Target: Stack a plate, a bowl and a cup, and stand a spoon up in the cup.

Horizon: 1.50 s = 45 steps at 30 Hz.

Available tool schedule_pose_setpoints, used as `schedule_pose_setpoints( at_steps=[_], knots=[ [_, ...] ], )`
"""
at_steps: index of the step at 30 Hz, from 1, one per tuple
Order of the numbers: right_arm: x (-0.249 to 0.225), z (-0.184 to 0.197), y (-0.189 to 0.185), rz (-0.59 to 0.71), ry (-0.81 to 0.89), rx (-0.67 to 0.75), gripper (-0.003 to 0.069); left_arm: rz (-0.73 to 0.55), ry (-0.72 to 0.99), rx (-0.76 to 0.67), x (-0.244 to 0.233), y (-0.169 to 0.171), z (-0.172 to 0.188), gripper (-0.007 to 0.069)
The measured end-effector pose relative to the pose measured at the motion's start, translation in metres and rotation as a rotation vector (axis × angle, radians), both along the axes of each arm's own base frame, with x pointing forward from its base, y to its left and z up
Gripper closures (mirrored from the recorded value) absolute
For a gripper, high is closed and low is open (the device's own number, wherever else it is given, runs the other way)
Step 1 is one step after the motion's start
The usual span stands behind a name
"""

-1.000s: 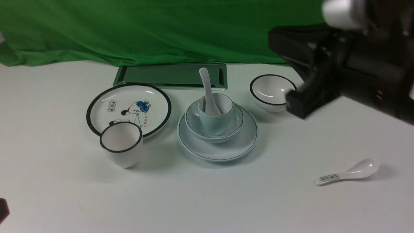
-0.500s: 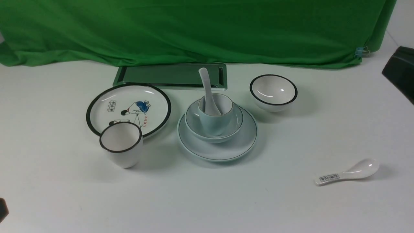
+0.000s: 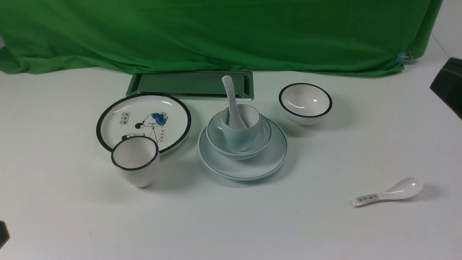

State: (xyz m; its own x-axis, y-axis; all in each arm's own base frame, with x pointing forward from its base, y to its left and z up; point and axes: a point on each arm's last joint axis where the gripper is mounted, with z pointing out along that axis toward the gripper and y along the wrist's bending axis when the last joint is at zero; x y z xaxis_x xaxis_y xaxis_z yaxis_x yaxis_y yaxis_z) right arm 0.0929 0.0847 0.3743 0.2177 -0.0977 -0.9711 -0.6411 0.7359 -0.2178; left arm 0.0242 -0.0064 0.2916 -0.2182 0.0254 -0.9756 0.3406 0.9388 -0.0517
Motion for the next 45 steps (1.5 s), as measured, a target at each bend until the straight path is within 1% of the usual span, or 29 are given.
schedule_pose_setpoints(
  at_steps=[3,5,6,7,8,9,11,12,13,15,16,17,19,22,30,45],
  knots=[
    [-0.002,-0.022,-0.006,-0.028,0.021,-0.019,0.0648,0.000,0.000,-0.001,0.000,0.000,0.000,0.0654],
    [-0.003,-0.041,-0.015,-0.082,0.040,-0.028,0.0648,0.000,0.000,-0.001,0.000,0.000,0.000,0.0654],
    [-0.003,-0.058,-0.022,-0.132,0.068,-0.034,0.0648,0.000,-0.001,0.002,0.000,0.000,0.000,0.0654],
    [-0.003,-0.060,-0.024,-0.141,0.070,-0.035,0.0648,0.000,-0.001,0.002,0.000,0.000,0.000,0.0654],
    [-0.004,-0.072,-0.031,-0.191,0.096,-0.024,0.0648,-0.001,-0.001,0.004,0.000,0.000,0.000,0.0654],
    [-0.006,-0.088,-0.041,-0.268,0.134,0.009,0.0648,-0.001,-0.002,0.006,0.000,0.000,0.000,0.0654],
    [-0.009,-0.108,-0.053,-0.374,0.176,0.060,0.0648,-0.001,-0.001,0.007,0.000,0.000,0.000,0.0654],
    [-0.013,-0.120,-0.062,-0.456,0.181,0.082,0.0648,-0.001,-0.001,0.007,0.000,0.000,0.000,0.0654],
    [-0.015,-0.129,-0.065,-0.490,0.193,0.092,0.0648,-0.001,-0.001,0.007,0.000,0.000,0.000,0.0654],
    [-0.021,-0.148,-0.076,-0.613,0.188,0.113,0.0648,-0.001,-0.001,0.007,0.000,0.000,0.000,0.0654],
    [-0.021,-0.151,-0.077,-0.623,0.195,0.112,0.0648,-0.001,-0.001,0.007,0.000,0.000,0.000,0.0654],
    [-0.025,-0.163,-0.082,-0.690,0.192,0.125,0.0648,-0.001,-0.001,0.007,0.000,0.000,0.000,0.0654],
    [-0.029,-0.169,-0.086,-0.756,0.181,0.139,0.0648,-0.001,-0.001,0.007,0.000,0.000,0.000,0.0654],
    [-0.034,-0.172,-0.090,-0.808,0.188,0.145,0.0648,-0.001,-0.002,0.006,0.000,0.000,0.000,0.0654],
    [-0.038,-0.189,-0.091,-0.853,0.375,0.157,0.0648,-0.002,-0.004,0.009,0.000,0.000,0.000,0.0654],
    [-0.039,-0.191,-0.092,-0.855,0.395,0.160,0.0641,-0.002,-0.004,0.009,0.000,0.000,0.000,0.0654]
  ],
)
